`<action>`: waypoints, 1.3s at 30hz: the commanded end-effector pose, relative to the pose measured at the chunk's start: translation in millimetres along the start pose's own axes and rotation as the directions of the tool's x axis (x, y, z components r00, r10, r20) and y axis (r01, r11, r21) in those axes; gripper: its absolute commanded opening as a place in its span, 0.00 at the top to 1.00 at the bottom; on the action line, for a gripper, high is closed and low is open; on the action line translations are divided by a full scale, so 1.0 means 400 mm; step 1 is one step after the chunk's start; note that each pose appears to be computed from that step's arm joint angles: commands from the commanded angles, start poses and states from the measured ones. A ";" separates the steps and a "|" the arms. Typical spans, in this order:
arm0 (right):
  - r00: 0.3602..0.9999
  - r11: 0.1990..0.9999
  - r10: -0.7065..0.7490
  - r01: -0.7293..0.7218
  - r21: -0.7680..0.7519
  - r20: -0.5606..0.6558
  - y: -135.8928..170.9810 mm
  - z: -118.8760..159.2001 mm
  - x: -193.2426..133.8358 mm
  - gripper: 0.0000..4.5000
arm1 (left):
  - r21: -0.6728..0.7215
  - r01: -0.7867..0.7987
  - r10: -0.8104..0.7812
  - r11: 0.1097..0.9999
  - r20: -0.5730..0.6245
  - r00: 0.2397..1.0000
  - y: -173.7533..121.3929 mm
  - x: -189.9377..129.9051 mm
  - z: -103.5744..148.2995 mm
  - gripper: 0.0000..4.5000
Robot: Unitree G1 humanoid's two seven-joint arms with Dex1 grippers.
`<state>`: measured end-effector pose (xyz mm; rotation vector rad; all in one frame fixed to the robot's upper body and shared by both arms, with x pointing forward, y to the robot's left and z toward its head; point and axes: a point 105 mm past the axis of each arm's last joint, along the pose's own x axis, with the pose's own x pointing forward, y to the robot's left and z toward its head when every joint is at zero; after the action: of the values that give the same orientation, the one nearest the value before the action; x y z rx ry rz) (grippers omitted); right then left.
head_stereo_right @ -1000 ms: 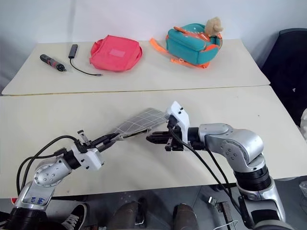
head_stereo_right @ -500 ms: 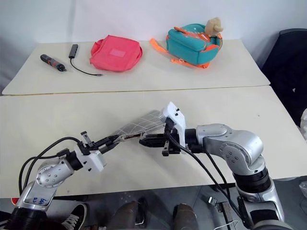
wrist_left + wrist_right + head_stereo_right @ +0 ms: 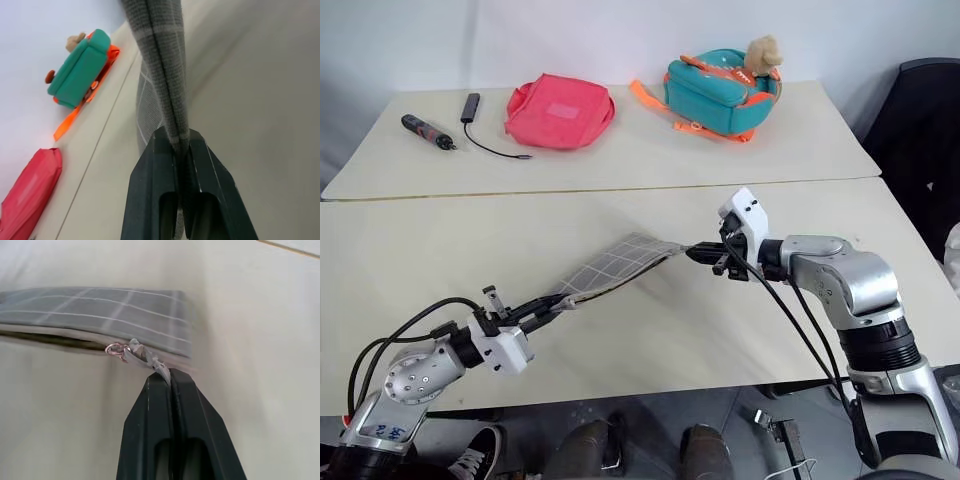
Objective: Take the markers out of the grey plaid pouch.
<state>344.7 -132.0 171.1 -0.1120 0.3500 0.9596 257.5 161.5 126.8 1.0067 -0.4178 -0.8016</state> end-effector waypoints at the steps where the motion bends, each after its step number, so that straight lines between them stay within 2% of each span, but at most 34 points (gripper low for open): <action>1: 0.998 0.997 -0.023 0.026 -0.075 0.050 -0.012 0.043 -0.026 0.99 | 0.036 -0.039 0.038 0.999 0.009 0.999 0.028 -0.014 0.011 1.00; 3: 0.998 0.996 -0.027 0.031 -0.081 0.049 -0.017 0.042 -0.028 0.99 | 0.032 -0.045 0.044 0.998 0.014 0.999 0.029 -0.015 0.012 1.00; 7: 0.987 0.981 -0.162 0.162 -0.106 0.011 -0.093 0.017 -0.061 0.99 | -0.019 -0.041 0.041 0.999 0.017 0.999 0.025 -0.024 0.012 1.00; 10: 0.979 0.971 -0.205 0.203 -0.129 -0.003 -0.122 0.011 -0.082 0.99 | -0.038 -0.051 0.052 0.998 0.013 0.999 0.030 -0.034 0.007 1.00; 16: 0.991 0.982 -0.132 0.132 -0.133 0.013 -0.083 0.024 -0.066 0.99 | -0.056 -0.074 0.076 0.996 0.023 0.997 0.044 -0.025 0.009 1.00; 19: 0.995 0.989 -0.084 0.089 -0.121 0.046 -0.056 0.039 -0.063 0.86 | -0.083 -0.082 0.086 0.993 0.036 0.996 0.046 -0.015 0.017 1.00; 21: 0.997 0.993 -0.053 0.060 -0.101 0.064 -0.043 0.050 -0.073 0.71 | -0.098 -0.084 0.088 0.992 0.039 0.995 0.043 -0.011 0.019 1.00; 23: 0.997 0.987 -0.050 0.058 -0.148 0.061 -0.044 0.061 -0.099 0.57 | -0.118 -0.085 0.090 0.989 0.038 0.995 0.041 -0.009 0.017 1.00; 28: 0.990 0.978 -0.013 0.043 -0.205 0.142 -0.031 0.137 -0.147 0.57 | -0.266 -0.087 0.104 0.960 0.053 0.993 0.049 -0.002 0.018 1.00; 33: 0.950 0.955 0.210 -0.149 -0.257 0.231 0.093 0.240 -0.136 0.57 | -0.375 -0.049 0.096 0.926 0.108 0.989 0.065 0.018 0.036 1.00; 39: 0.937 0.913 0.297 -0.224 -0.340 0.182 0.160 0.248 -0.077 0.99 | -0.386 0.015 0.059 0.922 0.178 0.982 0.071 0.050 0.068 1.00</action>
<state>306.4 -105.3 271.5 -0.2005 0.0284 1.2498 270.3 149.9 151.0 0.5624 -0.3438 -0.8800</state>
